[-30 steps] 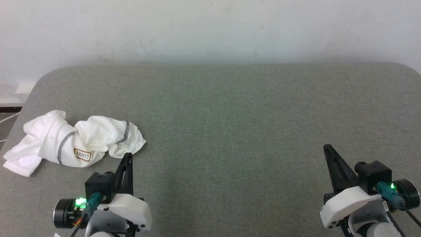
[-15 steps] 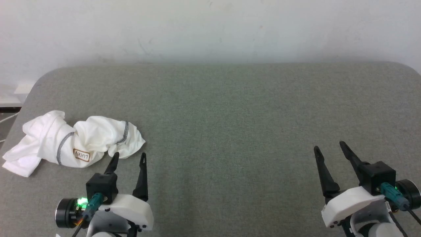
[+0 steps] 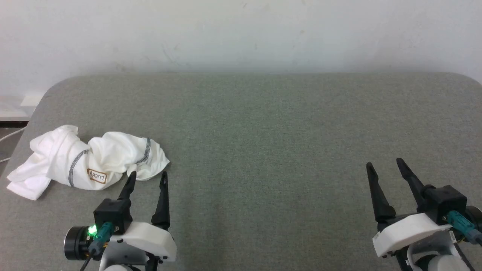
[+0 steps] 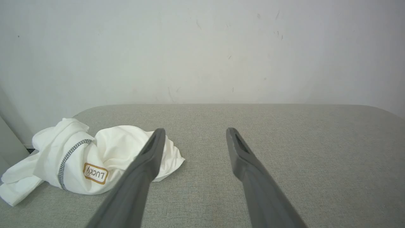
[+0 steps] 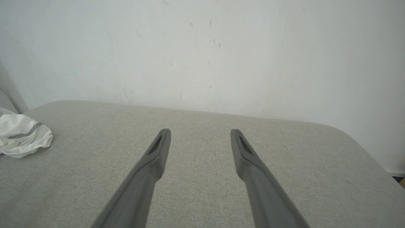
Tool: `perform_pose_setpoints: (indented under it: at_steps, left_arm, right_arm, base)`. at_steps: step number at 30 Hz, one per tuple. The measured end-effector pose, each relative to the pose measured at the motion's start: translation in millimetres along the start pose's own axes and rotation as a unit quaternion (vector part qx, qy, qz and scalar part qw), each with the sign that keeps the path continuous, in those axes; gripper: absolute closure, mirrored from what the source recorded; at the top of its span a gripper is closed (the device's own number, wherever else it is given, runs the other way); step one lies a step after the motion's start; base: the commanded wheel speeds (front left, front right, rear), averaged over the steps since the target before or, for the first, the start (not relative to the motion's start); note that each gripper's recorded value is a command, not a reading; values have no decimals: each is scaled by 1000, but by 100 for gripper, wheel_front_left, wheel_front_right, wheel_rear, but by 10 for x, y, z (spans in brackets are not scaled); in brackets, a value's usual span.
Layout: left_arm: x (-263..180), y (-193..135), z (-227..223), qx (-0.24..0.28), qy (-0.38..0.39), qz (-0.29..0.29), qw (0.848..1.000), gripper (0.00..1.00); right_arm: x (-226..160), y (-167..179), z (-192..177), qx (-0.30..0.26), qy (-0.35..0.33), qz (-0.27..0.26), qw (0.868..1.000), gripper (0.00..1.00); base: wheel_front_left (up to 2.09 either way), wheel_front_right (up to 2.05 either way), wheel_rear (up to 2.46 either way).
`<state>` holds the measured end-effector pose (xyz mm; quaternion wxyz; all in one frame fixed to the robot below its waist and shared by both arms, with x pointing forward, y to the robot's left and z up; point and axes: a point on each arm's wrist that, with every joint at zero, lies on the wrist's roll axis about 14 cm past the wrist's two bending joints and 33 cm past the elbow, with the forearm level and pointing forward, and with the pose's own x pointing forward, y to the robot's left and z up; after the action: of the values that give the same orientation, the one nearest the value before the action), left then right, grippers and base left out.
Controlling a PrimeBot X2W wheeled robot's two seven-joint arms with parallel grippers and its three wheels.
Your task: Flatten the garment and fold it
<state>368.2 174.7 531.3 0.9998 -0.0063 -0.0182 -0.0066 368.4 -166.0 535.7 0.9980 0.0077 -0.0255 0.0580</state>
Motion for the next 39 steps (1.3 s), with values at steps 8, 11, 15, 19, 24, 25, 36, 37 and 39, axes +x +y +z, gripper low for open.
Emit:
perform_pose_setpoints:
  at_steps: [8, 11, 15, 19, 24, 25, 36, 37, 39]
  left_arm:
    - [-51, 91, 47, -8, -12, 14, 1000, 0]
    - [-77, 137, 63, -14, -16, 21, 1000, 0]
    - [-118, 210, 84, -20, -22, 33, 999, 0]
    - [-166, 292, 103, -22, -28, 48, 998, 0]
    - [-236, 392, 120, -25, -33, 64, 997, 0]
    - [-251, 412, 128, -27, -36, 67, 997, 0]
    - [-440, 642, 150, -41, -48, 107, 992, 0]
    - [-459, 663, 152, -42, -49, 110, 992, 0]
    - [-495, 703, 150, -46, -50, 118, 991, 0]
  right_arm:
    - [35, 78, 49, 3, -13, 12, 1000, 0]
    - [48, 117, 50, 3, -14, 18, 1000, 0]
    - [70, 183, 54, 4, -18, 28, 999, 0]
    - [90, 253, 47, 4, -19, 39, 999, 0]
    - [133, 365, 56, -2, -23, 56, 998, 0]
    - [141, 390, 61, -2, -25, 60, 998, 0]
    - [242, 698, 76, -3, -34, 106, 994, 0]
    - [249, 726, 75, -3, -35, 111, 993, 0]
    - [264, 779, 71, -3, -36, 118, 992, 0]
  base:
    - [0, 0, 0]
    - [0, 0, 0]
    - [0, 0, 0]
    - [0, 0, 0]
    - [0, 0, 0]
    - [0, 0, 0]
    - [0, 0, 0]
    - [0, 0, 0]
    - [0, 0, 0]
